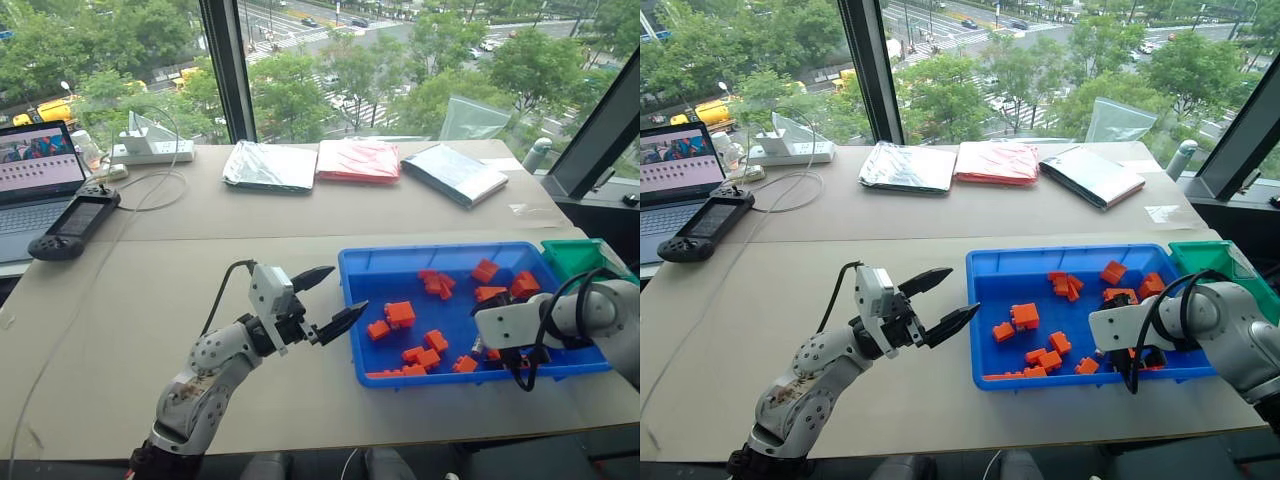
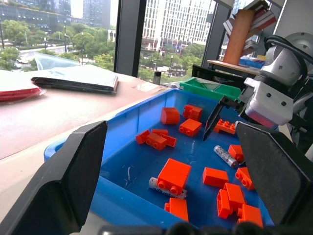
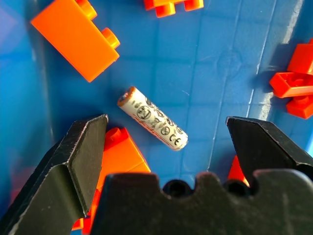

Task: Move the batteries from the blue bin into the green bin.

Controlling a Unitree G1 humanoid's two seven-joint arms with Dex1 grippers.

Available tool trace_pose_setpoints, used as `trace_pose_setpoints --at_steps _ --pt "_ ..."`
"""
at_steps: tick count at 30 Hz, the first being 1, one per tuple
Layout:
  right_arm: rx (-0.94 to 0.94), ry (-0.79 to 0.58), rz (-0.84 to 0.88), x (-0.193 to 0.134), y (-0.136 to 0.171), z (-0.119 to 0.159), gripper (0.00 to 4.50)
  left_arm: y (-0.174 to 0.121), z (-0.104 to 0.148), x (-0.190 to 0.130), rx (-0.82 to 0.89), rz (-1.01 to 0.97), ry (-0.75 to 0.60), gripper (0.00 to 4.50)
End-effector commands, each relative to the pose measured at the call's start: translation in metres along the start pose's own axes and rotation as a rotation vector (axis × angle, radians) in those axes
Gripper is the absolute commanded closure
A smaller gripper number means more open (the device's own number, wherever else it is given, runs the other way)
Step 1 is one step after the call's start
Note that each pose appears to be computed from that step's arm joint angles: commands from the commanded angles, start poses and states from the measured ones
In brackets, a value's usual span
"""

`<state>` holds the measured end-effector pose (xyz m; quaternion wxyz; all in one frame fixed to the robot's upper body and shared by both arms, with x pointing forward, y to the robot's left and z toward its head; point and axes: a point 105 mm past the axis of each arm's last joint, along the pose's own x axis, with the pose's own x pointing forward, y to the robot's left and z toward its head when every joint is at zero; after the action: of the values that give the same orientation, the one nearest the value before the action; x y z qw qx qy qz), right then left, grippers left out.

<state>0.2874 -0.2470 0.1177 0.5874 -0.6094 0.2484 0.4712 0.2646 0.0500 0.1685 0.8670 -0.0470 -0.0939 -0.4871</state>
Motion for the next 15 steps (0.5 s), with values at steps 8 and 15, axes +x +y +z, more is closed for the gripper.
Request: trace_pose_setpoints --at_steps 8,15 --pt "-0.065 -0.03 0.118 0.0141 0.0104 0.007 1.75 -0.0034 0.012 -0.0002 0.043 -0.001 -0.045 0.0" --pt "-0.063 -0.046 0.133 0.0182 0.0117 0.0108 4.17 -0.0021 0.0122 -0.0006 0.045 0.008 -0.046 0.0"
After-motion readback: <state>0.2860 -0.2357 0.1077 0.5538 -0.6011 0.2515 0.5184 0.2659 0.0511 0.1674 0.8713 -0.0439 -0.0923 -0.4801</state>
